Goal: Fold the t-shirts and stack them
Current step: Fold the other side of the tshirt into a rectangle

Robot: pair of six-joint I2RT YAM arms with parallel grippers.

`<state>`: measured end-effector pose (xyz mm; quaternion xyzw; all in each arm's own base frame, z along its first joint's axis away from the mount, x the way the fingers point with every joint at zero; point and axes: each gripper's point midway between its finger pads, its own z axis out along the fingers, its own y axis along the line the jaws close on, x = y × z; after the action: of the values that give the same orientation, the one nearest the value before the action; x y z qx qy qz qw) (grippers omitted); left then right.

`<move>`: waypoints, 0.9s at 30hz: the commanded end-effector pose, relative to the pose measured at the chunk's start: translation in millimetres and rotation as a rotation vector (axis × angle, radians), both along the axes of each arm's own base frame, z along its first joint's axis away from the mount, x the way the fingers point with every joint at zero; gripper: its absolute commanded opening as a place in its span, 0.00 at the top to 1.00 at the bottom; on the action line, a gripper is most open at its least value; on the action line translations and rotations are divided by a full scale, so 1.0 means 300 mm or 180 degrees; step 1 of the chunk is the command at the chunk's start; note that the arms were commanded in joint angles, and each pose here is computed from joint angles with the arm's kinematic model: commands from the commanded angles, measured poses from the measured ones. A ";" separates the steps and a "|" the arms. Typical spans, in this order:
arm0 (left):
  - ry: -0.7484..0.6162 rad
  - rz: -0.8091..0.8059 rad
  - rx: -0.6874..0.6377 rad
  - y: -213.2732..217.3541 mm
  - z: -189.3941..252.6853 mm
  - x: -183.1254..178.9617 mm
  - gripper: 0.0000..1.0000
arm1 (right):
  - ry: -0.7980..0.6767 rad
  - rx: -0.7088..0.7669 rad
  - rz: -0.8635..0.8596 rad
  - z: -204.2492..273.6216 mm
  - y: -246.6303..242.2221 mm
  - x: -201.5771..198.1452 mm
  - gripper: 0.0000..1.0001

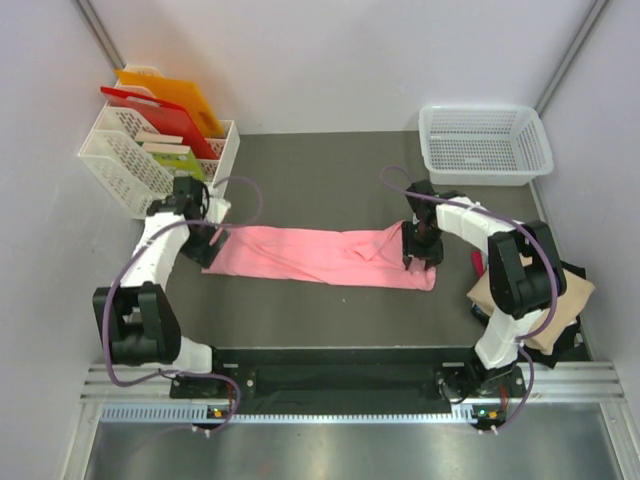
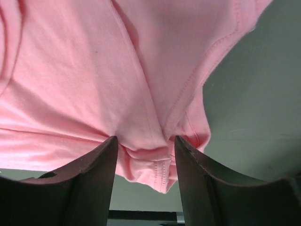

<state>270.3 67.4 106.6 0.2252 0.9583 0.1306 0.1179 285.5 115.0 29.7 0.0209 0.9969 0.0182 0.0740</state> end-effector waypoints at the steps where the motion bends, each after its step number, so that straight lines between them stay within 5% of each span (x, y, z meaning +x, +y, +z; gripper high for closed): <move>1: -0.0004 0.0326 -0.0589 -0.096 -0.004 0.081 0.18 | -0.0214 -0.0096 0.0086 0.057 -0.002 0.054 0.49; 9: 0.0189 0.0574 -0.1043 -0.183 -0.088 0.206 0.23 | -0.0192 -0.0127 0.0121 0.033 -0.002 0.004 0.53; 19: 0.0239 0.0465 -0.0790 -0.186 -0.186 0.245 0.28 | -0.0128 -0.0219 0.0089 0.000 -0.036 -0.052 0.57; 27: 0.0366 0.0401 -0.0508 -0.133 -0.258 0.141 0.65 | -0.0108 -0.0204 0.0078 -0.003 -0.033 -0.050 0.59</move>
<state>312.0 17.9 23.1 0.1525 0.9867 0.0218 0.0510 268.4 107.3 21.4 0.0043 0.9971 -0.0043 0.0762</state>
